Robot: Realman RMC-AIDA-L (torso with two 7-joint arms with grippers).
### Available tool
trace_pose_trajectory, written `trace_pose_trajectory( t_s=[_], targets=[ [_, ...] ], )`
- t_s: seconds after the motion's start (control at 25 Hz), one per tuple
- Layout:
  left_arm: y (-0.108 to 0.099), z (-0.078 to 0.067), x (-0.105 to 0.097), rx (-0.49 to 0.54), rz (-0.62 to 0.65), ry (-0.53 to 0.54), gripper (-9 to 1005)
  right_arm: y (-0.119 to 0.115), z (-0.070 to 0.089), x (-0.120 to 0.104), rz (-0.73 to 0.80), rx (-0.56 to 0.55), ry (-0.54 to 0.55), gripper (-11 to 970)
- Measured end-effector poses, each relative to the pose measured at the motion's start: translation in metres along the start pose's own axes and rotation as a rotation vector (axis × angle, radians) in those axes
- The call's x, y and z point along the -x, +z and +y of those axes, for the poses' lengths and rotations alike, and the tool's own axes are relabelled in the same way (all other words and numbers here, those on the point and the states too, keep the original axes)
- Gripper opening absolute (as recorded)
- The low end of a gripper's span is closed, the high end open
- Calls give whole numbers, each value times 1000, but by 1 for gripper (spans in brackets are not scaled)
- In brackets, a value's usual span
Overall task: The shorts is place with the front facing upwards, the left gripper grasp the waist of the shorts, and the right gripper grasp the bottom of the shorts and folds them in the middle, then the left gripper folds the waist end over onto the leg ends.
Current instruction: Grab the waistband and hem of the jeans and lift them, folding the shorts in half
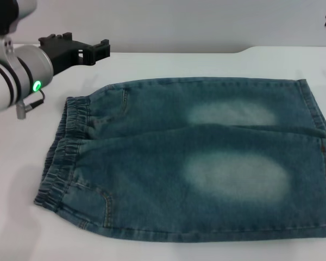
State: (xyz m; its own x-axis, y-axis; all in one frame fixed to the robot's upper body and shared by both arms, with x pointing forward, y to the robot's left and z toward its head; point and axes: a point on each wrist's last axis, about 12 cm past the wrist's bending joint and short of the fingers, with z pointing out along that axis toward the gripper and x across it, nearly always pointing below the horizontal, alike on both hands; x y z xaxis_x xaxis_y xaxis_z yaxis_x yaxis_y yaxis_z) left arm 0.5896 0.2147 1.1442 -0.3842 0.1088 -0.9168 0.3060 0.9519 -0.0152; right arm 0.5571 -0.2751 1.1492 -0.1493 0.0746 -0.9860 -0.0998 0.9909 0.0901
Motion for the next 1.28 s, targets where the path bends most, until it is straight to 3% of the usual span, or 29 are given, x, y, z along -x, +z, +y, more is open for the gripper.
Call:
trace_pose_trajectory(
  t_s=[0.16,0.2,0.24,0.36,0.4,0.44,0.6,0.96,1.28],
  targets=[
    [-3,0,6,-5,13,9,844,6,-11,13,111,76,77,665],
    [-10,0,18,-20,84,28,844,8,-12,16,153,85,92,665],
    [-10,0,18,-20,84,28,844,10,-14,18,206,77,97,665],
    [-13,1,23,-22,112,42,844,14,-14,25,324,14,7,665],
    [-19,4,31,-8,157,69,843,12,-15,31,379,-35,-70,665],
    [-20,5,32,-4,171,73,843,12,-15,31,379,-35,-70,665],
    [-25,8,32,17,278,105,843,-5,-11,44,483,-65,-186,665],
    [-50,6,27,33,497,168,842,-44,-6,64,584,-92,-258,664],
    [-66,4,16,51,678,162,842,-61,-2,45,677,-92,-209,664]
  ],
)
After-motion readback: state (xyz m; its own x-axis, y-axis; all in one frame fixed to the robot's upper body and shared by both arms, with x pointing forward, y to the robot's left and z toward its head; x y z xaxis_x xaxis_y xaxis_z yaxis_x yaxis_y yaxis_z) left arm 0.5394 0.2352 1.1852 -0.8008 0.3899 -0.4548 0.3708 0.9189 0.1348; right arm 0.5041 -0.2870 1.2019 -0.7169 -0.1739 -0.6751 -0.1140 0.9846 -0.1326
